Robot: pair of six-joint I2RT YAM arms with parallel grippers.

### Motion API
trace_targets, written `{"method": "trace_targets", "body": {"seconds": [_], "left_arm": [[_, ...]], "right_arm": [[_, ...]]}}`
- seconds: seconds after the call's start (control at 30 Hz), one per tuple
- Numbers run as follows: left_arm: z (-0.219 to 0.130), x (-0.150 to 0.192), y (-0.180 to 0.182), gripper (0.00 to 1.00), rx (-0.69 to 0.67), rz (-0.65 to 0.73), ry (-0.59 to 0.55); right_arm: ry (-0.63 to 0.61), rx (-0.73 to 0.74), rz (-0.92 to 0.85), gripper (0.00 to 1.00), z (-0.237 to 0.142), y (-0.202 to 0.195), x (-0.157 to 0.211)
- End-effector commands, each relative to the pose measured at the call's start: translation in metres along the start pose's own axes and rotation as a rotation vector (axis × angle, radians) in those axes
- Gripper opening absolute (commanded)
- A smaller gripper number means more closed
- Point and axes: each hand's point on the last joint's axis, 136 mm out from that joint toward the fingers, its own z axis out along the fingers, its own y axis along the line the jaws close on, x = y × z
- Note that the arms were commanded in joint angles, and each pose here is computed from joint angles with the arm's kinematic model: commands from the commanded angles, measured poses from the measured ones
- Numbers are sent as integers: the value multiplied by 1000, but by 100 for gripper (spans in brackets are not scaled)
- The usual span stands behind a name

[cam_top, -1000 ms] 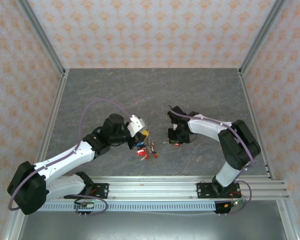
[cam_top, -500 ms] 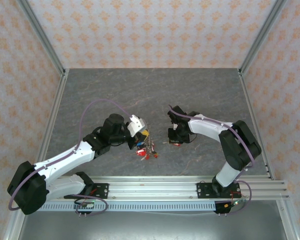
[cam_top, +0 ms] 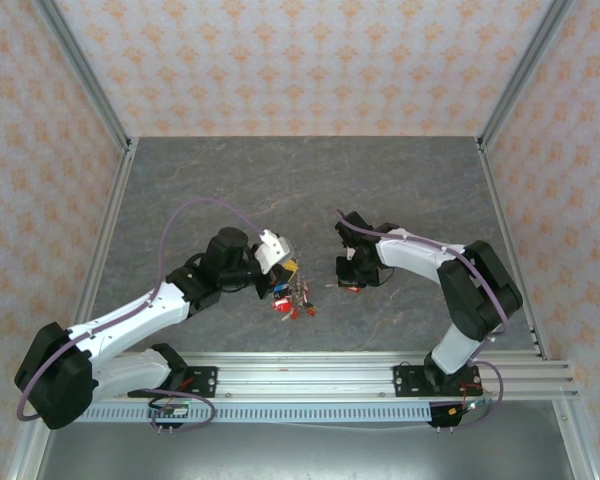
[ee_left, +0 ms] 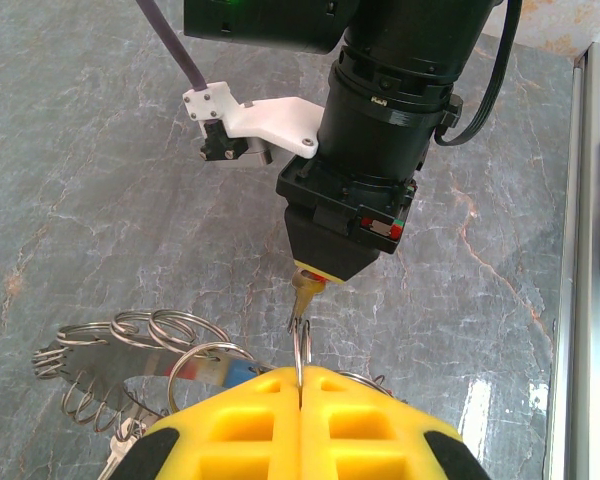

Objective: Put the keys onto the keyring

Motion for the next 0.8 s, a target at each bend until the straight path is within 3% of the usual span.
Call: {"method": "trace_targets", "body": {"seconds": [0.0, 0.43, 0.77], "left_arm": [[-5, -27, -1, 0, -8, 59, -67], [-5, -27, -1, 0, -11, 57, -66], [-5, -25, 0, 0, -13, 54, -62]], "right_arm": [[15, 19, 10, 12, -1, -2, 3], [4, 19, 7, 6, -3, -1, 0], [-132, -81, -29, 0, -31, 13, -10]]}}
